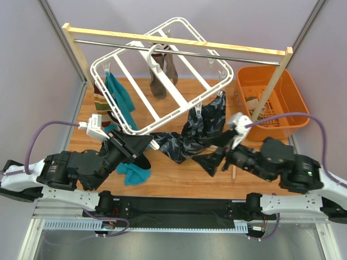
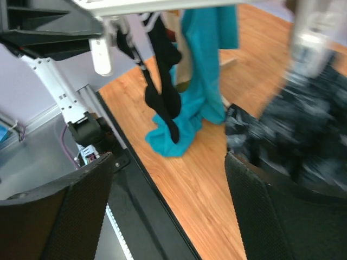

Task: Clip the socks to the hanger
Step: Pick up the sock.

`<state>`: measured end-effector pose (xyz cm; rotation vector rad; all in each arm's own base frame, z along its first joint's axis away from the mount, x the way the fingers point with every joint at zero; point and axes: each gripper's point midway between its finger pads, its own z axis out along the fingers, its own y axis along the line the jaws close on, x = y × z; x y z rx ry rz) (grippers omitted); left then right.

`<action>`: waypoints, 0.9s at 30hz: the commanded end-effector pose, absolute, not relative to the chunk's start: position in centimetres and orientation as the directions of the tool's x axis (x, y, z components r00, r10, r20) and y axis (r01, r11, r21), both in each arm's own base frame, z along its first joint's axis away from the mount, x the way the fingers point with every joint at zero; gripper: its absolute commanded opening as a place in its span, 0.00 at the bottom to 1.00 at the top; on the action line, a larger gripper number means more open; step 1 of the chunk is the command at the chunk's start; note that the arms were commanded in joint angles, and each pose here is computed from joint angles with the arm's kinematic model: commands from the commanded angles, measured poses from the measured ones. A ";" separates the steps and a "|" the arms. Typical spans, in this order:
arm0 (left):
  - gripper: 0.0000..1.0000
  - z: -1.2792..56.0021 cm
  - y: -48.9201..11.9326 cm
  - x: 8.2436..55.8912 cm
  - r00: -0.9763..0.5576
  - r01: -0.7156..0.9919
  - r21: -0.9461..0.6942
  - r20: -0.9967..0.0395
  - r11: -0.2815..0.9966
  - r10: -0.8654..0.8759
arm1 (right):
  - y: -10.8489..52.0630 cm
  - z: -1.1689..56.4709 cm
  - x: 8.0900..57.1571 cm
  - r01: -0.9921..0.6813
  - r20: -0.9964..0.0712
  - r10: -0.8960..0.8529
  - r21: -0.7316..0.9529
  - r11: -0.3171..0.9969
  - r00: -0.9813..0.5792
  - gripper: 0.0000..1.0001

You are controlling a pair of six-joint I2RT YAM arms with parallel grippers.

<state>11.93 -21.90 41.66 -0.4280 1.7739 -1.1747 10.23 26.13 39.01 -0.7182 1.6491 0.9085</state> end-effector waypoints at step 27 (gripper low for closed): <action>0.00 40.8 -19.4 12.0 -0.505 0.212 -0.846 -0.523 0.489 -0.686 | -3.3 26.0 20.4 0.549 -0.851 0.433 0.219 0.806 -0.296 0.53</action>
